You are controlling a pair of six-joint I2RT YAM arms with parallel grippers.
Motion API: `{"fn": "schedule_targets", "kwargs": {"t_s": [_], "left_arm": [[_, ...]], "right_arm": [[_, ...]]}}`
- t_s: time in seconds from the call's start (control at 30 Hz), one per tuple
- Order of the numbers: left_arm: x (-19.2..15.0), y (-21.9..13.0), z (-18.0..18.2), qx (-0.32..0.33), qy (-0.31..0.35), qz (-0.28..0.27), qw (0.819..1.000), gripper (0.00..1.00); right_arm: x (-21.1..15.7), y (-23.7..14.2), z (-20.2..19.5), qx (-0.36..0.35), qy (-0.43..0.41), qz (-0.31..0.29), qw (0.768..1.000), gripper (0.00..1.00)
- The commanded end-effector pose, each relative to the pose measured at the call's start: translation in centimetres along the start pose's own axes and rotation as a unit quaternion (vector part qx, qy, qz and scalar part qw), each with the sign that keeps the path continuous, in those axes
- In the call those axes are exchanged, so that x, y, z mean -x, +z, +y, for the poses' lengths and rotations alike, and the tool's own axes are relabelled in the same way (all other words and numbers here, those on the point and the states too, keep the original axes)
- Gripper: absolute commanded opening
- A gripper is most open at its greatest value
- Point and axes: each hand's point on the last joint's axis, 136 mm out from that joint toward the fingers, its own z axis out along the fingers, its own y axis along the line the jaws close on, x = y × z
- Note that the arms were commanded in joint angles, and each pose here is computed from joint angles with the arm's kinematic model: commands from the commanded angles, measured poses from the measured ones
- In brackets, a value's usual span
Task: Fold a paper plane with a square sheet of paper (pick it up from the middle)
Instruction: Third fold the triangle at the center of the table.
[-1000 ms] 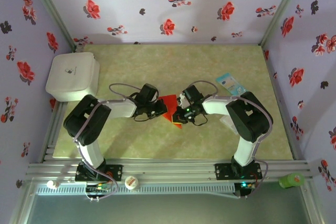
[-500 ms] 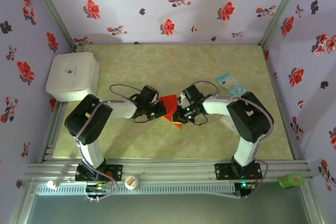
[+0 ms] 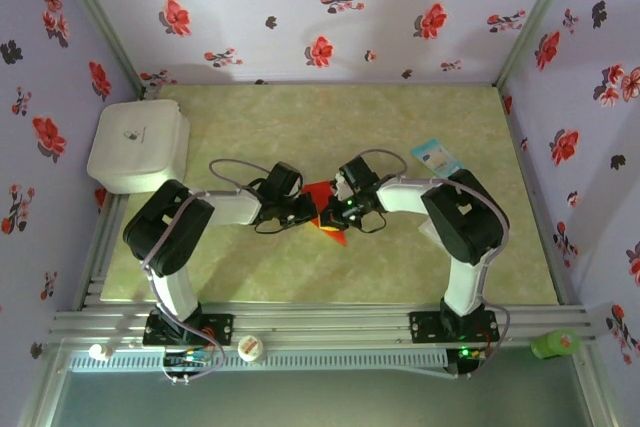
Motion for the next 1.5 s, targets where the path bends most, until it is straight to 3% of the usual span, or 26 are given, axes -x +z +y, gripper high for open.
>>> {"fn": "schedule_targets", "kwargs": {"t_s": [0.0,1.07,1.2,1.47], "left_arm": [[-2.4,1.0,5.2,0.092,-0.019,0.032,0.995,0.02],[-2.9,1.6,6.9,0.119,-0.031,0.040,0.992,0.00],[-2.9,1.6,6.8,0.119,-0.031,0.041,0.992,0.00],[-2.9,1.4,6.6,0.116,-0.031,0.039,0.992,0.00]], "right_arm": [[-1.2,1.2,-2.2,-0.049,0.014,0.015,0.999,0.05],[-7.5,-3.3,-6.6,-0.055,0.019,0.016,0.998,0.11],[-7.5,-4.3,-6.2,-0.054,0.010,0.008,0.998,0.11],[-4.8,-7.6,-1.7,-0.028,-0.055,-0.053,0.997,0.11]]}}
